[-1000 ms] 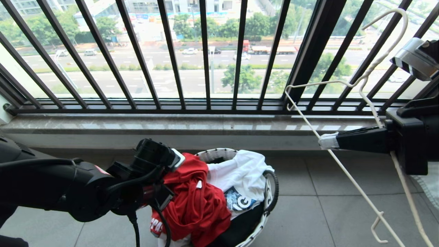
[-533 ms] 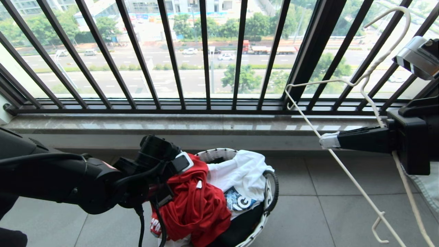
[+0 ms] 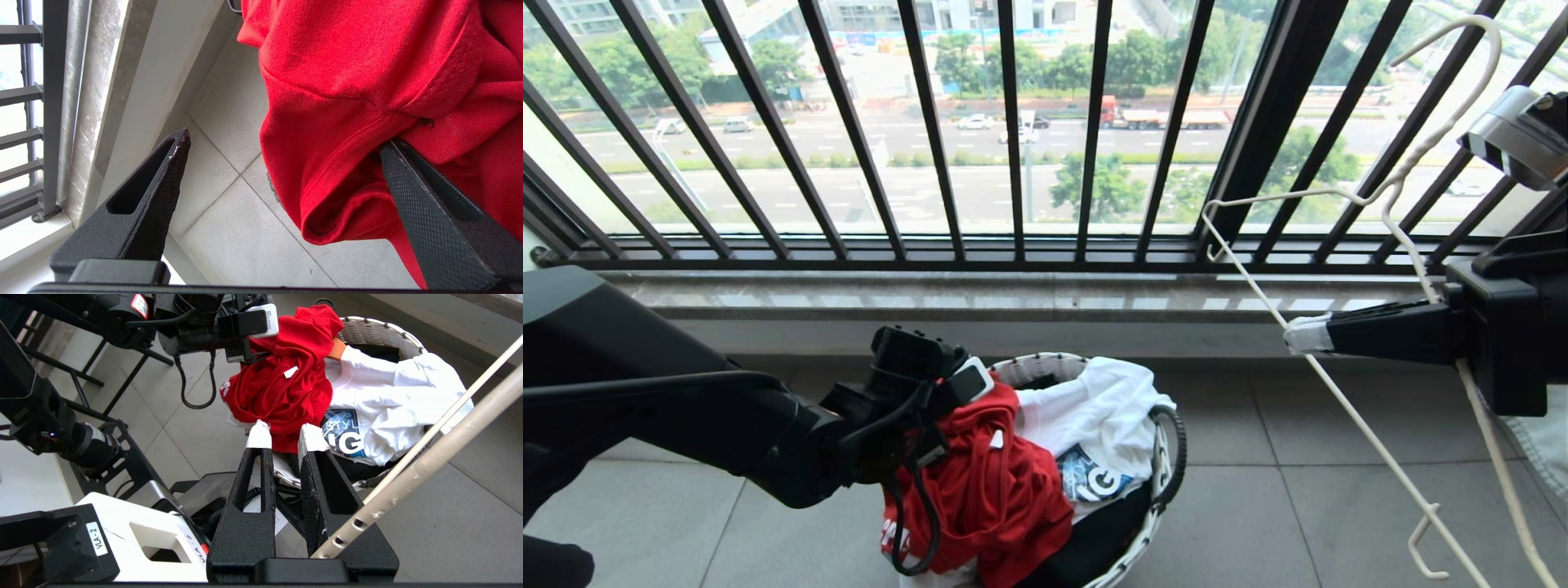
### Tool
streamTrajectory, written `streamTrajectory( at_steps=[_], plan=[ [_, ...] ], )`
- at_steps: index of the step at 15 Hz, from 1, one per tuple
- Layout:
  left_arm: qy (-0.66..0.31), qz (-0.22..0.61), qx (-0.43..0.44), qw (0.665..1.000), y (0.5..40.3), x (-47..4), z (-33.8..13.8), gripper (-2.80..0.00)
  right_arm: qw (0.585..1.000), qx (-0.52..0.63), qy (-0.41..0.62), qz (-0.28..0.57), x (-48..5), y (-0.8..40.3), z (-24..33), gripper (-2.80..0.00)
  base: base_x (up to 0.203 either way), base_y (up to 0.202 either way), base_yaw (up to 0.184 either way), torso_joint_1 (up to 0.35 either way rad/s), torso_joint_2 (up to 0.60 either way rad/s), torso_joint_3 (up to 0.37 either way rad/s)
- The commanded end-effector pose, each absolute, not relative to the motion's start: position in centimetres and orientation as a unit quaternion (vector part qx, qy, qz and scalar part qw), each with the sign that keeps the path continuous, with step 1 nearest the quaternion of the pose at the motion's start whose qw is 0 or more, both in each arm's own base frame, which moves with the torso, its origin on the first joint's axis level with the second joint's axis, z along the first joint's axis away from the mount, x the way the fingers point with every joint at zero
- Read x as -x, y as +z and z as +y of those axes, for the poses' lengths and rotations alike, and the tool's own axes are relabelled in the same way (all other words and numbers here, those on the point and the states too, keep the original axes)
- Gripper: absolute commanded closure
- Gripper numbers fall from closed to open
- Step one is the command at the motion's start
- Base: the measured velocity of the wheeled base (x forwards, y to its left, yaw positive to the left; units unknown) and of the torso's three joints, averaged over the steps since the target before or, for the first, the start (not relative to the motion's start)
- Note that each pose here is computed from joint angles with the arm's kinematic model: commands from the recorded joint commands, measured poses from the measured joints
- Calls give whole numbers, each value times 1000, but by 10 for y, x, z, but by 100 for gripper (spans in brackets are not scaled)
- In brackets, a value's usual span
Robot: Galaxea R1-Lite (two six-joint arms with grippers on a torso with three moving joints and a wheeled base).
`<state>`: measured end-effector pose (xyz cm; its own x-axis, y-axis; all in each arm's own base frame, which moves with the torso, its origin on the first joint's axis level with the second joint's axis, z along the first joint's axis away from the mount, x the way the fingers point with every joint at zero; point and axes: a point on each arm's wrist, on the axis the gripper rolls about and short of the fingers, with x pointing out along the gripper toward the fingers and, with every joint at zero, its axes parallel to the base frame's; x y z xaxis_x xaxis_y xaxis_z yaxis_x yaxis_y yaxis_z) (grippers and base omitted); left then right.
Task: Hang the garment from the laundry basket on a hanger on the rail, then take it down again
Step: Pick up clothes from the basket
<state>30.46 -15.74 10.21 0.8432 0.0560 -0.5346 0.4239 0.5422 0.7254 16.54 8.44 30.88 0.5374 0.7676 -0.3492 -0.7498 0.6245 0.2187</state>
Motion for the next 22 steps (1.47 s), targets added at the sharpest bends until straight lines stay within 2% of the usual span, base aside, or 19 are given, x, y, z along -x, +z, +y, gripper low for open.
streamTrajectory(
  at_steps=[1,5,9,13,17,22],
  plan=[
    [-112,266,-470,834,94,-306,-158,-280,876,-22,434,211,-166,308,85,0,0,0,0,0,0,0],
    [-113,266,-470,834,97,-298,-155,-280,876,-22,434,211,-166,308,85,0,0,0,0,0,0,0],
    [-99,243,-467,844,89,-314,-159,-280,875,-22,434,213,-166,308,85,0,0,0,0,0,0,0],
    [-86,213,-457,859,111,-316,-160,-280,875,-22,434,214,-167,307,85,0,0,0,0,0,0,0],
    [-85,183,-452,869,139,-295,-155,-280,875,-21,435,213,-167,307,85,0,0,0,0,0,0,0],
    [-91,190,-451,867,131,-295,-158,-280,874,-21,435,215,-168,307,86,0,0,0,0,0,0,0]
  ],
)
